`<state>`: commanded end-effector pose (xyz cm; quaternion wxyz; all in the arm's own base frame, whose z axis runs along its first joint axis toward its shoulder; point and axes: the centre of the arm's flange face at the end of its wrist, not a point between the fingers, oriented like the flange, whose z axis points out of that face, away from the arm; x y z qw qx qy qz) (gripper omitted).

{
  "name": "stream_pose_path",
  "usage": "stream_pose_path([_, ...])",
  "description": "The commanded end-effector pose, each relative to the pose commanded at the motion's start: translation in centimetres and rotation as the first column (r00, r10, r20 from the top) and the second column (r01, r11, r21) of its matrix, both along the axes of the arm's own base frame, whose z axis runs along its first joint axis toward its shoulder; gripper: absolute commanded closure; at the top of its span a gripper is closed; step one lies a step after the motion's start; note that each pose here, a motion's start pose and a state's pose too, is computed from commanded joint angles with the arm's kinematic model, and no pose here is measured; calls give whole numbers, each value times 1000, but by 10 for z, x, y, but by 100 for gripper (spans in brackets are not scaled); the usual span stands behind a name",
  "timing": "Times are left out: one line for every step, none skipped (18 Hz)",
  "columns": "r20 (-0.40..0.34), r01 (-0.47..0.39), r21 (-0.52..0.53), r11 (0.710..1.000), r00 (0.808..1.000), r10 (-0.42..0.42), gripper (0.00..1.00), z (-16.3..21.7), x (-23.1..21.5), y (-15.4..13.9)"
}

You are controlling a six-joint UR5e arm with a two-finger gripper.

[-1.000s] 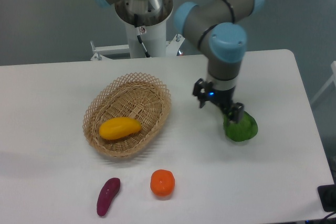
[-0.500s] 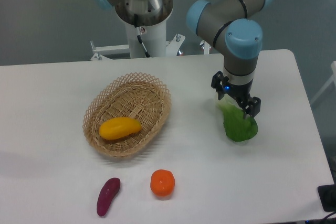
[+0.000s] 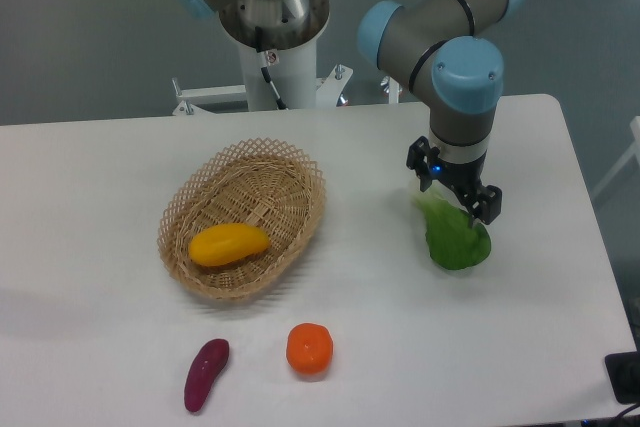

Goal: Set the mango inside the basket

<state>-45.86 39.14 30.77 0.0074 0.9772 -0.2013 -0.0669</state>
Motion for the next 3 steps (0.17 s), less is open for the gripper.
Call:
stream_pose_path([1,0,-2,1000,1000,0,0,0,0,0])
stream_pose_path([1,-2,-2,1000,1000,2,0,0,0,0])
stream_pose_path([1,0,-2,1000,1000,0,0,-1,0,0])
